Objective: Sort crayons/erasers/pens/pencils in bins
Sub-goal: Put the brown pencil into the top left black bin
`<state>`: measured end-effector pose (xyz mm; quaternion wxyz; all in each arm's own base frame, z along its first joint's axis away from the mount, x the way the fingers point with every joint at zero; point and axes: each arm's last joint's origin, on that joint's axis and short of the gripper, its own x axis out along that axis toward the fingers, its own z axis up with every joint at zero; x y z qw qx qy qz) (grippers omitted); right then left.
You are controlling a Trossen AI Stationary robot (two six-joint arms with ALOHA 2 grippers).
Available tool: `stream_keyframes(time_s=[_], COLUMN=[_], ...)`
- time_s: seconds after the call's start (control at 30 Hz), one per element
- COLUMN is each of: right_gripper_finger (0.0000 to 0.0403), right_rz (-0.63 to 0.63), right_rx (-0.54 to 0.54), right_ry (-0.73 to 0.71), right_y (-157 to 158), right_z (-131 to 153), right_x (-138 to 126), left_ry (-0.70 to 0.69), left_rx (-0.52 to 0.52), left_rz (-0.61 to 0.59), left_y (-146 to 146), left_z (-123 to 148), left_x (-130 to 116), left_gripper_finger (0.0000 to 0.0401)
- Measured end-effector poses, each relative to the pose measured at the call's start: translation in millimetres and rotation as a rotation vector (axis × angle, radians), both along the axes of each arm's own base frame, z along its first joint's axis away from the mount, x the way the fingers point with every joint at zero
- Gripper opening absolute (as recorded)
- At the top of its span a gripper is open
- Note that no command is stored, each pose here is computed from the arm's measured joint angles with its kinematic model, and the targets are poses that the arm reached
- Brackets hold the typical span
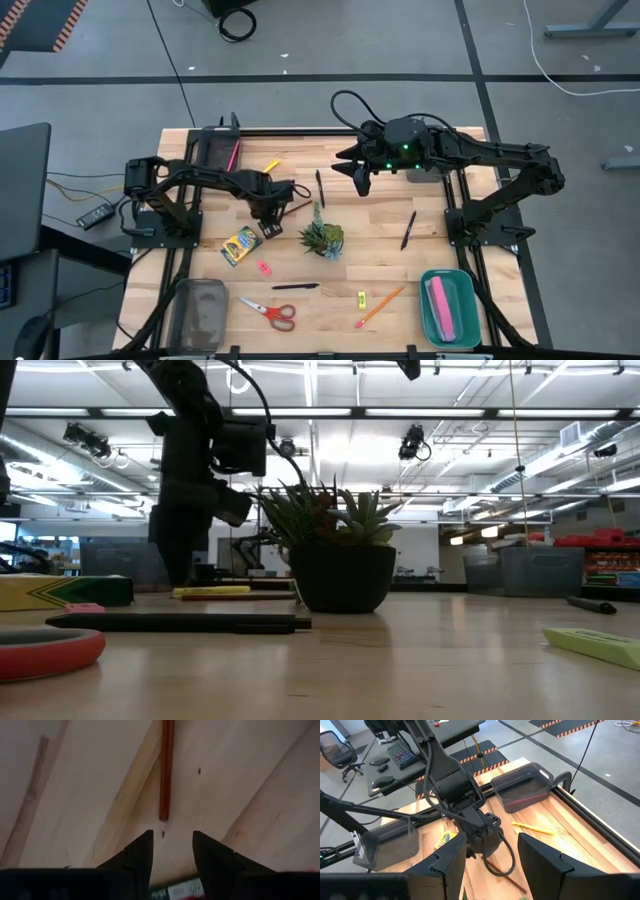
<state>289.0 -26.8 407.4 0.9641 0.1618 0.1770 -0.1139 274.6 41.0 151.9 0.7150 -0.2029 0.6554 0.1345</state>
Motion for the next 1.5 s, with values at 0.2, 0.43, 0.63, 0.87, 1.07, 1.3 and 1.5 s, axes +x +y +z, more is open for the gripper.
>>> stream_keyframes(time_s=[0.2, 0.43, 0.63, 0.87, 1.07, 1.3, 1.5], right_gripper_finger=[0.0185, 0.0185, 0.0185, 0.0185, 0.0185, 0.0185, 0.0185], right_rz=[0.0, -0.006, -0.009, -0.009, -0.009, -0.013, -0.012], right_rx=[0.001, 0.015, 0.022, 0.021, 0.021, 0.016, 0.014], right_ry=[0.001, 0.004, 0.005, 0.005, 0.005, 0.006, 0.006], right_y=[0, 0, 0, 0, 0, -2, -2], right_z=[0, -1, -1, -1, -1, -1, -1], right_x=[0, 0, 0, 0, 0, 0, 0], left_ry=[0.065, 0.086, 0.08, 0.083, 0.085, 0.086, 0.084], left_rx=[0.0, 0.001, 0.007, 0.007, 0.018, 0.036, 0.077], left_rz=[-0.003, -0.003, 0.0, 0.008, 0.011, 0.0, -0.012], left_y=[-1, 0, 0, 0, -2, -6, -13], left_z=[-16, -23, -23, -23, -20, -20, -19], left_x=[3, 5, 6, 6, 10, 10, 12], left_gripper_finger=[0.0143, 0.0128, 0.0109, 0.0099, 0.01, 0.0094, 0.0093])
